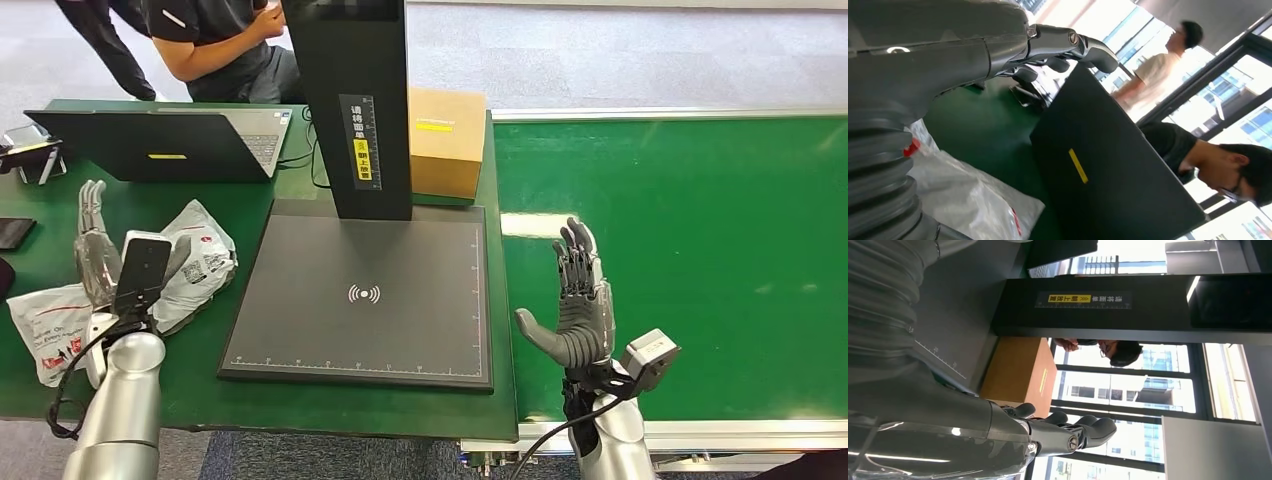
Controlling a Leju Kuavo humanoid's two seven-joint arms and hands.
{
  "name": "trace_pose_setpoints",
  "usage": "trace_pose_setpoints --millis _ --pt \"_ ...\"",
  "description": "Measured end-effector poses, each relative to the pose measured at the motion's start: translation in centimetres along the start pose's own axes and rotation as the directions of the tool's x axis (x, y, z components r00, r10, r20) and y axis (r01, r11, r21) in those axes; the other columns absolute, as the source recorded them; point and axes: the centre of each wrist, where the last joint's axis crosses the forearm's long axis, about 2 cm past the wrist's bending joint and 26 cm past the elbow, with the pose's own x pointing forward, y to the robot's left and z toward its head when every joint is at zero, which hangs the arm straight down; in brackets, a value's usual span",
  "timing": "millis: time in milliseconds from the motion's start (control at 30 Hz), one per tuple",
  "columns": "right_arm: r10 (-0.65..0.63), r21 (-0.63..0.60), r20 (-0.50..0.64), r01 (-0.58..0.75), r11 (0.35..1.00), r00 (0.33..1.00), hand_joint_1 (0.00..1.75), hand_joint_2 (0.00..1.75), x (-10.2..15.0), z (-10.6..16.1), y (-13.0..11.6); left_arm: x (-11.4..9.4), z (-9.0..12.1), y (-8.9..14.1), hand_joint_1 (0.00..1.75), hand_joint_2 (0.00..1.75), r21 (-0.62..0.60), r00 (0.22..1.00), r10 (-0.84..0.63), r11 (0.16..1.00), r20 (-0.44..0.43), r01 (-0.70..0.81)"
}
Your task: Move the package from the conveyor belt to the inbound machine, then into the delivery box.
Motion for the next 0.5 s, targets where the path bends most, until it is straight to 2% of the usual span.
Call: trace_pose_setpoints --millis 233,267,333,367,433,467,500 --pt "-0.001 -0.001 0.000 0.001 1.000 1.000 0.00 1.75 0.0 0.0 0.0 1.1 0.2 -0.3 0.00 1.75 0.000 0.998 0.051 0.999 0.028 -0.051" --pt "-0.002 0.000 0.000 0.002 1.000 1.000 0.00 1.75 0.0 0.0 0.0 1.2 0.2 -0.4 0.00 1.75 -0.009 0.996 0.085 0.996 0.032 -0.085" --pt "-0.005 0.006 0.001 0.005 1.000 1.000 0.00 1.75 0.0 0.0 0.0 1.5 0.5 -0.7 0.00 1.75 -0.056 0.966 0.252 0.967 0.056 -0.249" --pt "-0.007 0.010 0.001 0.007 1.000 1.000 0.00 1.75 0.0 -0.1 0.0 1.8 0.8 -1.0 0.00 1.75 -0.094 0.926 0.371 0.927 0.072 -0.364" --pt "-0.012 0.021 0.002 0.012 1.000 1.000 0.00 1.75 -0.1 -0.3 0.0 2.7 1.5 -1.7 0.00 1.75 -0.188 0.785 0.614 0.783 0.080 -0.593" --pt "-0.014 0.027 0.003 0.014 1.000 1.000 0.00 1.75 -0.1 -0.4 0.1 3.1 2.0 -2.2 0.00 1.75 -0.231 0.695 0.716 0.688 0.063 -0.688" --pt "-0.015 0.030 0.004 0.015 0.999 1.000 0.00 1.75 -0.1 -0.5 0.1 3.3 2.3 -2.4 0.00 1.75 -0.252 0.644 0.763 0.634 0.053 -0.731"
